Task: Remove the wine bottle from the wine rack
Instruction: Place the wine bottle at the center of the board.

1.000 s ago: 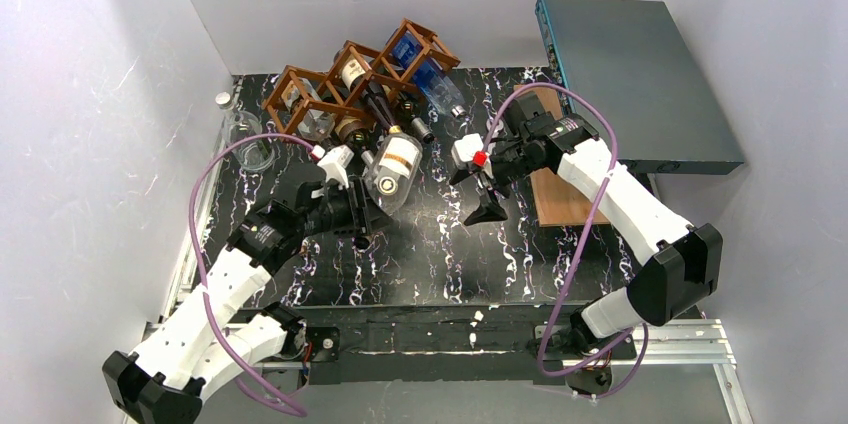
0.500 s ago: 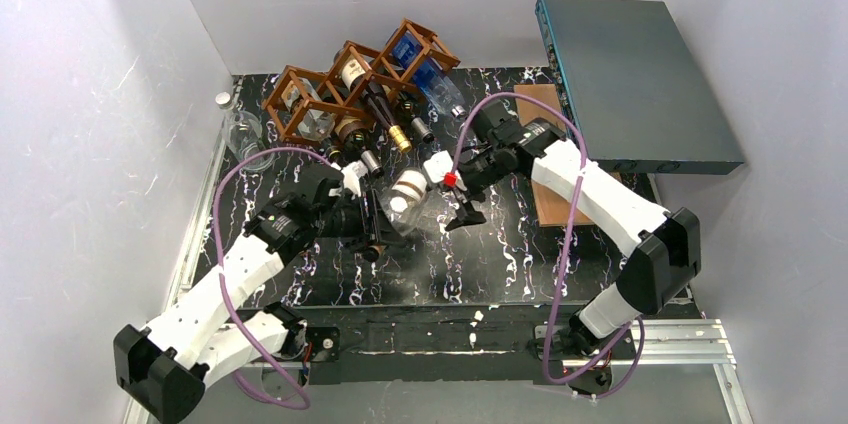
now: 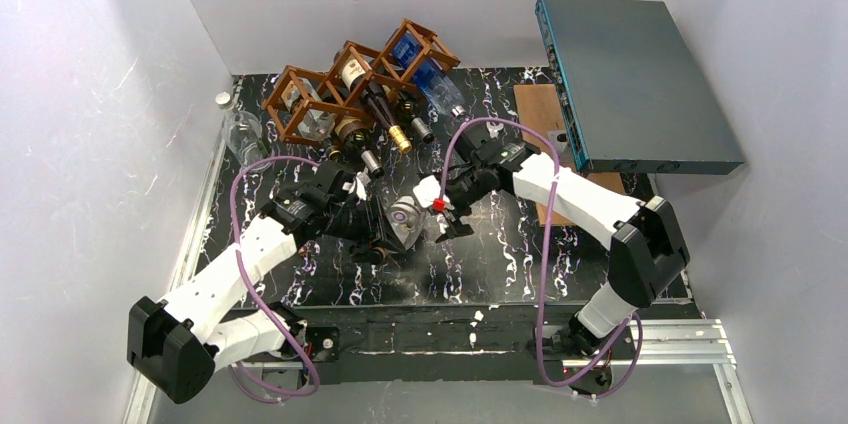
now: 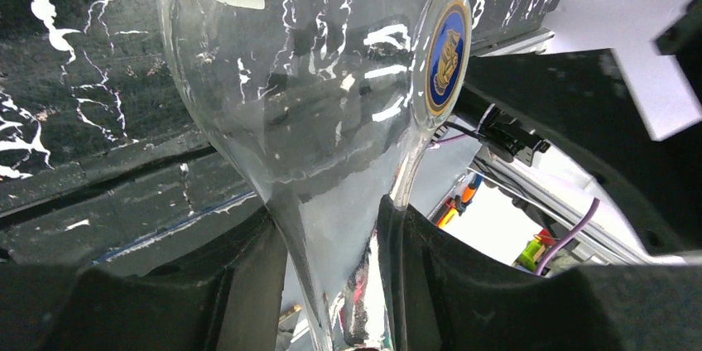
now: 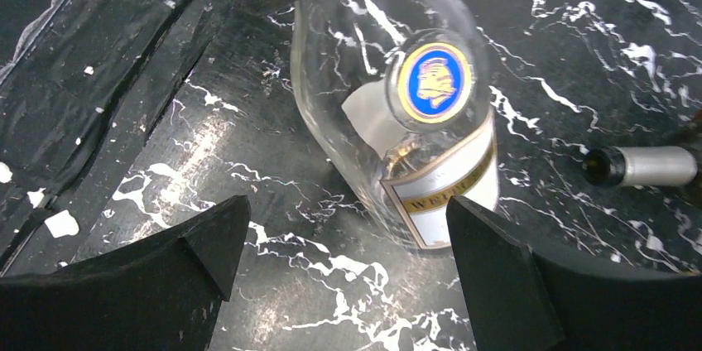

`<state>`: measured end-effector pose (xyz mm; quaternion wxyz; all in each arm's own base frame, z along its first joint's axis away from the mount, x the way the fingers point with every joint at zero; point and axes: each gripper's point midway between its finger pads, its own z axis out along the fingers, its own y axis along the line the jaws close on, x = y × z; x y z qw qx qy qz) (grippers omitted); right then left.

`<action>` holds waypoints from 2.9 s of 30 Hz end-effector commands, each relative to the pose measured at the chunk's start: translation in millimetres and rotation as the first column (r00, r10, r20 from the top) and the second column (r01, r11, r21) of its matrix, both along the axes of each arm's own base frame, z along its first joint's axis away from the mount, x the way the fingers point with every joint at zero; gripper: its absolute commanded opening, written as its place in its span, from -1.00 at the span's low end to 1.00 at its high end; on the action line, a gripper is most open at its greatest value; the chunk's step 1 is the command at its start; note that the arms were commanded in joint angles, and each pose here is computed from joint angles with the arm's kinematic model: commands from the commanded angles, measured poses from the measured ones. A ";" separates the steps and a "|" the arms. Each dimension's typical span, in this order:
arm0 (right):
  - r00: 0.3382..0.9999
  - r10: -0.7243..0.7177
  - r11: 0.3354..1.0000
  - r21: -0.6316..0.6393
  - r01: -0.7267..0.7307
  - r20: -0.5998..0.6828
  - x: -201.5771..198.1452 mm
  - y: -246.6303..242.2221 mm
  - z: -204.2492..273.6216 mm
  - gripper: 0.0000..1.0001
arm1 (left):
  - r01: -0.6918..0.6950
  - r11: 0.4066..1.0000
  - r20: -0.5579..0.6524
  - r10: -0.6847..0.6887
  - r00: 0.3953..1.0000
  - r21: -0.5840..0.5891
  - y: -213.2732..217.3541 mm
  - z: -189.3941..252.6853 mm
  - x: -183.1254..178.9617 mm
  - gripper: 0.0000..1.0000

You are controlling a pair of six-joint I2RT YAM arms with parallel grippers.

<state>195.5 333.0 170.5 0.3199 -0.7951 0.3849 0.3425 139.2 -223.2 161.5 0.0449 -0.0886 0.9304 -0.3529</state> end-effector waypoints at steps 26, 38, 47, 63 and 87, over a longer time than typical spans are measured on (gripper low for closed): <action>0.997 0.000 0.996 0.092 0.007 -0.081 -16.6 23.3 -52.6 0.97 | 0.034 0.981 -0.057 -0.045 0.997 -0.190 -42.8 65.7 17.6 -0.12; 0.982 -0.069 0.990 0.110 0.089 -0.173 -2.8 15.0 -50.9 0.97 | 0.064 0.979 -0.016 -0.068 0.998 -0.195 -44.8 66.3 21.7 0.34; 0.970 -0.122 0.980 0.126 0.150 -0.209 14.5 0.9 -45.3 0.97 | 0.119 0.979 0.217 -0.081 0.973 -0.167 -38.0 76.2 37.0 0.95; 0.958 -0.128 0.974 0.150 0.171 -0.257 23.5 -19.1 -28.3 0.97 | 0.184 0.976 0.824 -0.006 0.566 -0.119 -10.8 121.9 66.5 0.97; 0.960 -0.109 0.974 0.165 0.155 -0.258 21.4 -33.7 -7.3 0.97 | 0.354 0.875 0.938 -0.346 -0.022 0.331 -20.9 88.1 89.6 0.97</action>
